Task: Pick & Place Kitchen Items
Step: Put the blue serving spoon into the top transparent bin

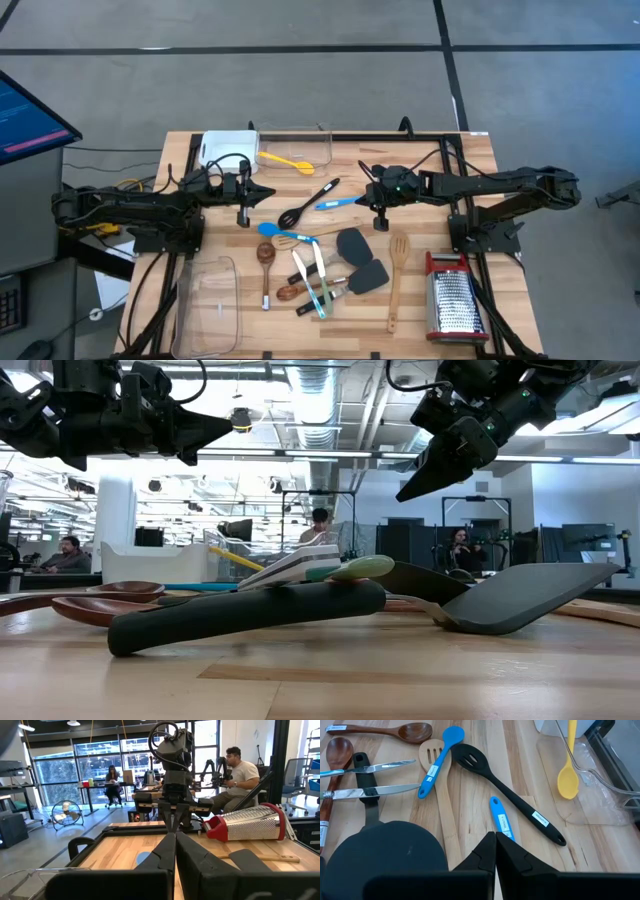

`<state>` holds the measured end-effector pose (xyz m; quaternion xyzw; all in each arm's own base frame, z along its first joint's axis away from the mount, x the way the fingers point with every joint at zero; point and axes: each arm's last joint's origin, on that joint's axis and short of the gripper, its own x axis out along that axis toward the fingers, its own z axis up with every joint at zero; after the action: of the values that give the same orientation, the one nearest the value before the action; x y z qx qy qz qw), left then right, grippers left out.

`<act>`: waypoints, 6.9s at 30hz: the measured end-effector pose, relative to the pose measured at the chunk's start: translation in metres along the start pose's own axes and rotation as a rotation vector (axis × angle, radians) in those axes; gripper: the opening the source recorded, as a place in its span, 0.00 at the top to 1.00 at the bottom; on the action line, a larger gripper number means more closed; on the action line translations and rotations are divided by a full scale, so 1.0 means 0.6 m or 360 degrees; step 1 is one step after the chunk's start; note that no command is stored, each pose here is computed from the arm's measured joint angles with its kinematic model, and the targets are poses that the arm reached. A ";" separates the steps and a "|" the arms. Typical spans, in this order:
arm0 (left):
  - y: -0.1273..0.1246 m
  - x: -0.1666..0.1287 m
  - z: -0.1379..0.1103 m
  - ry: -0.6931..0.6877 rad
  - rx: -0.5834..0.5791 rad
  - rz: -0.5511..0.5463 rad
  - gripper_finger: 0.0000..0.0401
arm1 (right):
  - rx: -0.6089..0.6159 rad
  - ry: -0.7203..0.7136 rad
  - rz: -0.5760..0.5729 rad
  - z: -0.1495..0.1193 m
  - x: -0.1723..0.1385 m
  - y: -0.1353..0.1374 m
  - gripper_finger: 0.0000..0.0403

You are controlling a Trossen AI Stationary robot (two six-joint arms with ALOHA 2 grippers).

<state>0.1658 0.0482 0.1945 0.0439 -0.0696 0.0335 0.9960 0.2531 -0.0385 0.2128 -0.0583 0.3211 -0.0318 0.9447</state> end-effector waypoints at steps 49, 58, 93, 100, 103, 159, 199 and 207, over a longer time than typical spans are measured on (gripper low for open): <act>0.001 -0.001 0.015 -0.0146 0.0050 0.0007 1.00 | 0.0114 -0.0266 -0.0077 0.027 -0.002 -0.005 1.00; 0.004 0.006 0.056 -0.0426 0.0053 0.0008 1.00 | 0.0082 -0.0215 -0.0074 0.023 -0.005 -0.005 1.00; 0.024 0.214 0.061 0.0426 0.0026 -0.0126 1.00 | -0.0112 -0.0971 -0.0278 -0.078 -0.205 0.013 1.00; 0.000 0.218 0.062 0.0433 0.0043 -0.0101 1.00 | -0.0051 -0.1052 -0.0370 -0.107 -0.214 0.009 1.00; -0.009 0.221 0.065 0.0434 0.0053 -0.0070 1.00 | -0.0039 -0.1068 -0.0411 -0.109 -0.218 0.006 1.00; -0.071 0.289 -0.027 0.1719 0.0075 -0.0407 1.00 | -0.0029 -0.1014 -0.0465 -0.107 -0.208 -0.003 1.00; -0.138 0.240 -0.047 0.2113 0.0263 -0.0231 0.99 | -0.0041 -0.0993 -0.0471 -0.109 -0.207 -0.003 1.00; -0.138 0.242 -0.047 0.2093 0.0270 -0.0241 0.90 | -0.0041 -0.0993 -0.0471 -0.109 -0.207 -0.003 1.00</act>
<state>0.3190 -0.0229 0.1803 0.0973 0.5584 -0.0112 0.8238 0.1150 -0.0343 0.2365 -0.1230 0.0051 -0.1451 0.9817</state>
